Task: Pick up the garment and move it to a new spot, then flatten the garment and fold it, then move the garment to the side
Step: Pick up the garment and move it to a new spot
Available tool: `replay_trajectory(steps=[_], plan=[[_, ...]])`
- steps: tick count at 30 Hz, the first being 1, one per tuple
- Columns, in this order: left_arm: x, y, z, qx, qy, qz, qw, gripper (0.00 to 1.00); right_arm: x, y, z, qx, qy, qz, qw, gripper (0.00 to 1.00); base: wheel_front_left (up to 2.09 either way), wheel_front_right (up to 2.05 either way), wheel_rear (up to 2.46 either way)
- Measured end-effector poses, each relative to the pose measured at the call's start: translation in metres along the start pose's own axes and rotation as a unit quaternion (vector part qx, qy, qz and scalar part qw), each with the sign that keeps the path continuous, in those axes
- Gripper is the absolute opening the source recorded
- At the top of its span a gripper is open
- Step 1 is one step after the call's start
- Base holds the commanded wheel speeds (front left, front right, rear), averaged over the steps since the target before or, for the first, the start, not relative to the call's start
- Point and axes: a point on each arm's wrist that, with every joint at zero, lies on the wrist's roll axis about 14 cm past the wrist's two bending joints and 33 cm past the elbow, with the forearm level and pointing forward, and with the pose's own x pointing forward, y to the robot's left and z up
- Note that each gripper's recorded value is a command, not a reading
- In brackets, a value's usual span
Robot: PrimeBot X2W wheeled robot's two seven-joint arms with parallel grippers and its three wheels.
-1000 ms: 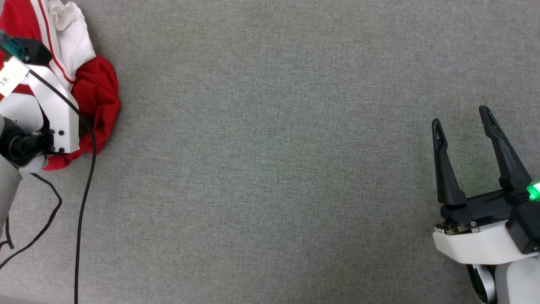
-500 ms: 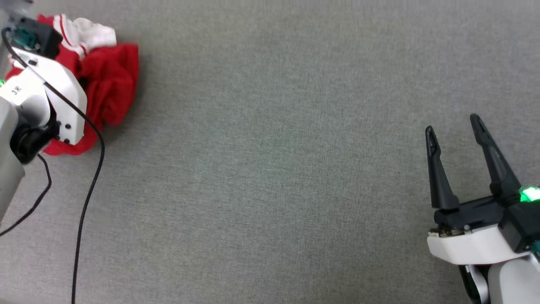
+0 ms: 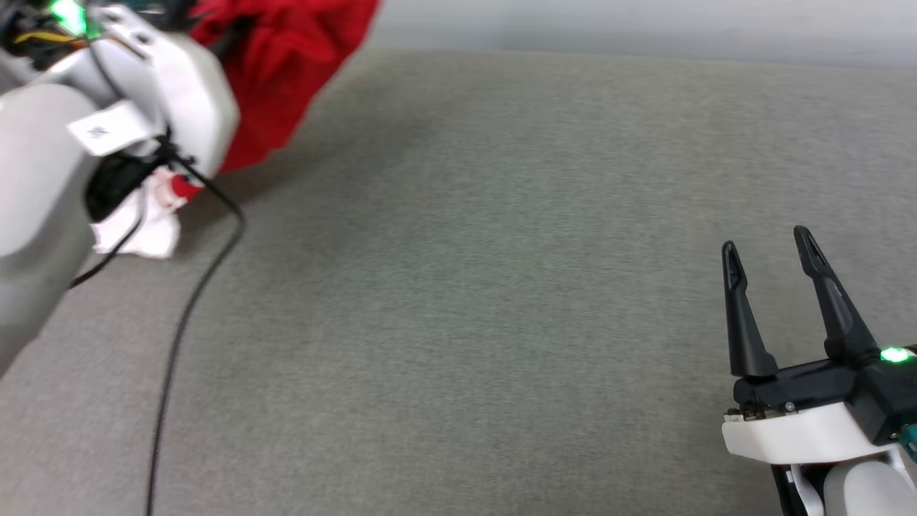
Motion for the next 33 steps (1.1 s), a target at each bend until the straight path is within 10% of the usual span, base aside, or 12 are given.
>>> replay_trajectory(steps=[17,33], plan=[[0.055,-0.224,0.118,0.042,-0.18,-0.272,0.944,0.0,-0.055,-0.087,0.017,-0.009,0.004,-0.142,0.99,1.0,0.0,0.0,0.0],[0.009,-0.424,-0.002,0.041,-0.04,-0.48,0.875,0.0,-0.075,-0.122,0.002,-0.014,0.033,-0.199,0.979,1.0,0.0,0.0,0.0]])
